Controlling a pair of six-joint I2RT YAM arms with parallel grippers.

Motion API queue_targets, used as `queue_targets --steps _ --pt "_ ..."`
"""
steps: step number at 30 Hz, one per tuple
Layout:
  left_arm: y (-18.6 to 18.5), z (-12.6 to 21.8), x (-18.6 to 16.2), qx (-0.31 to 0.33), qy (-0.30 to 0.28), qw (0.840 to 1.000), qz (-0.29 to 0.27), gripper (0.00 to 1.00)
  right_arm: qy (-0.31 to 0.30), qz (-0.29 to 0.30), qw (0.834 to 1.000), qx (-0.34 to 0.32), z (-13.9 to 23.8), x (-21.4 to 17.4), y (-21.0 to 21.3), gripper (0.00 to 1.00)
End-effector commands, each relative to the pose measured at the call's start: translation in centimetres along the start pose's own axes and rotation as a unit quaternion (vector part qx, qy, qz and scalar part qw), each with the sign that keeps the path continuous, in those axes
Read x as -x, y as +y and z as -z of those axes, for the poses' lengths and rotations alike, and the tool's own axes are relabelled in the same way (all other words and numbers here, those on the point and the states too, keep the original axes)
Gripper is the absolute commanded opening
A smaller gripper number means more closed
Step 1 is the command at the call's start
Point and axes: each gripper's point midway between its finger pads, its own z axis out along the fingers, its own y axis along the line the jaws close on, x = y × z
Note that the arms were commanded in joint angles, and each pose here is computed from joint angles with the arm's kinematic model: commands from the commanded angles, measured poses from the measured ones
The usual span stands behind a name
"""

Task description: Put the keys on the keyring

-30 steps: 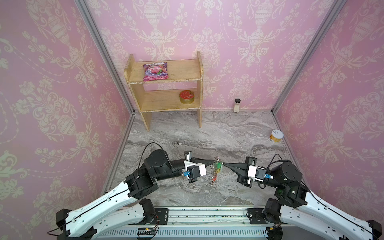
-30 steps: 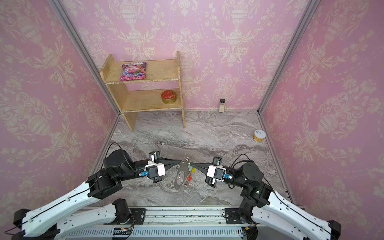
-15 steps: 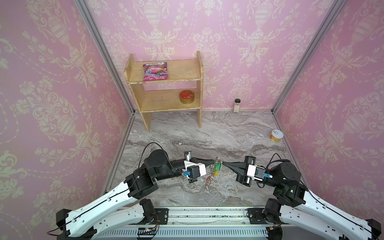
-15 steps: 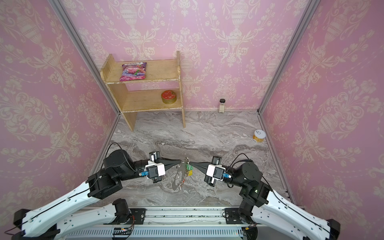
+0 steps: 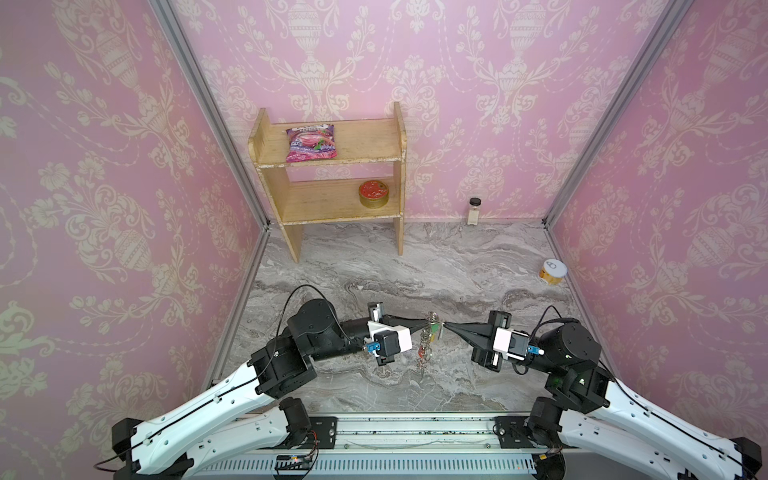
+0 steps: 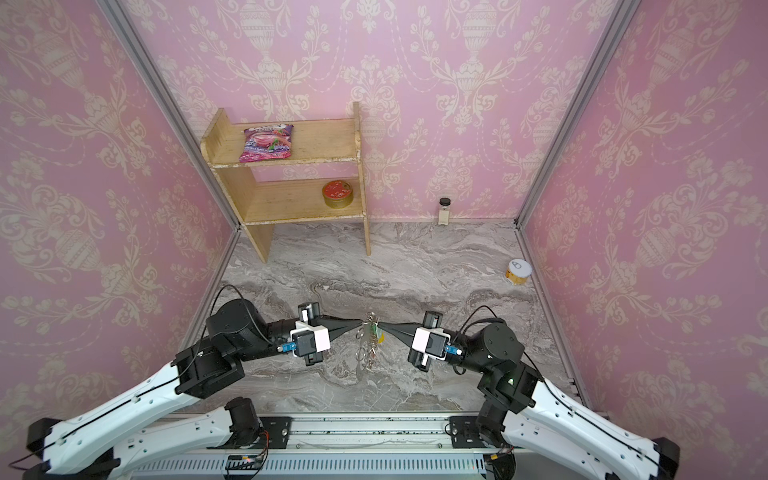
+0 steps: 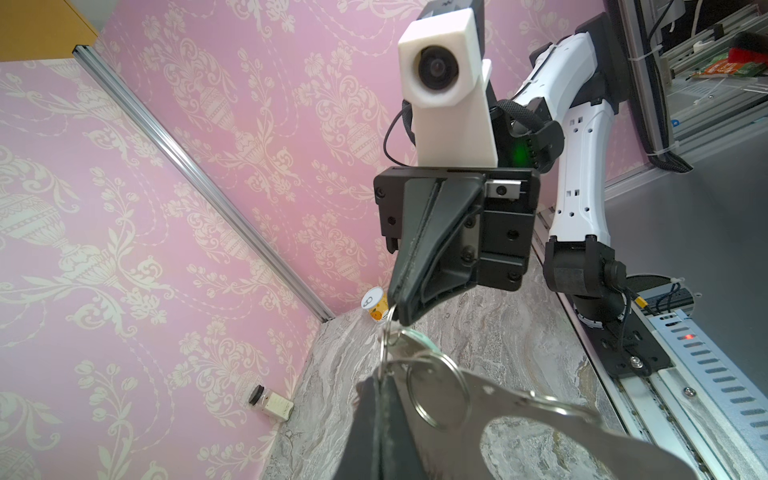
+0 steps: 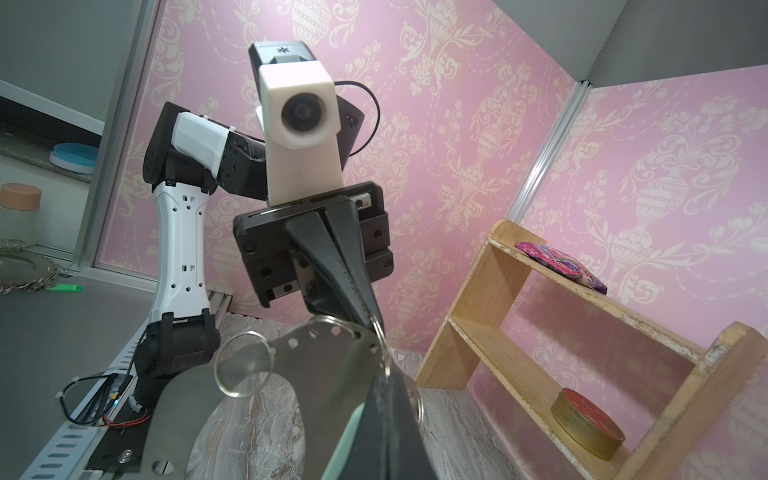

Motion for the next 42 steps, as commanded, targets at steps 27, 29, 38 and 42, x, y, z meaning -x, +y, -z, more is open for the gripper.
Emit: queue_targets --steps 27,29,38,42 --pt "-0.5 0.0 1.3 -0.023 -0.021 0.999 0.008 0.00 -0.026 -0.010 1.000 0.002 -0.2 1.3 -0.3 0.00" --pt "-0.6 0.0 1.3 -0.024 -0.021 0.999 0.008 0.00 -0.028 -0.010 1.000 0.003 -0.1 1.4 -0.3 0.00" --pt "-0.7 -0.1 1.0 -0.029 -0.013 0.999 0.009 0.00 -0.033 -0.012 0.999 0.013 -0.2 1.9 -0.2 0.00" --pt "-0.8 -0.2 0.9 -0.033 -0.010 0.999 0.009 0.00 -0.035 -0.012 0.999 0.021 -0.1 2.3 0.0 0.00"
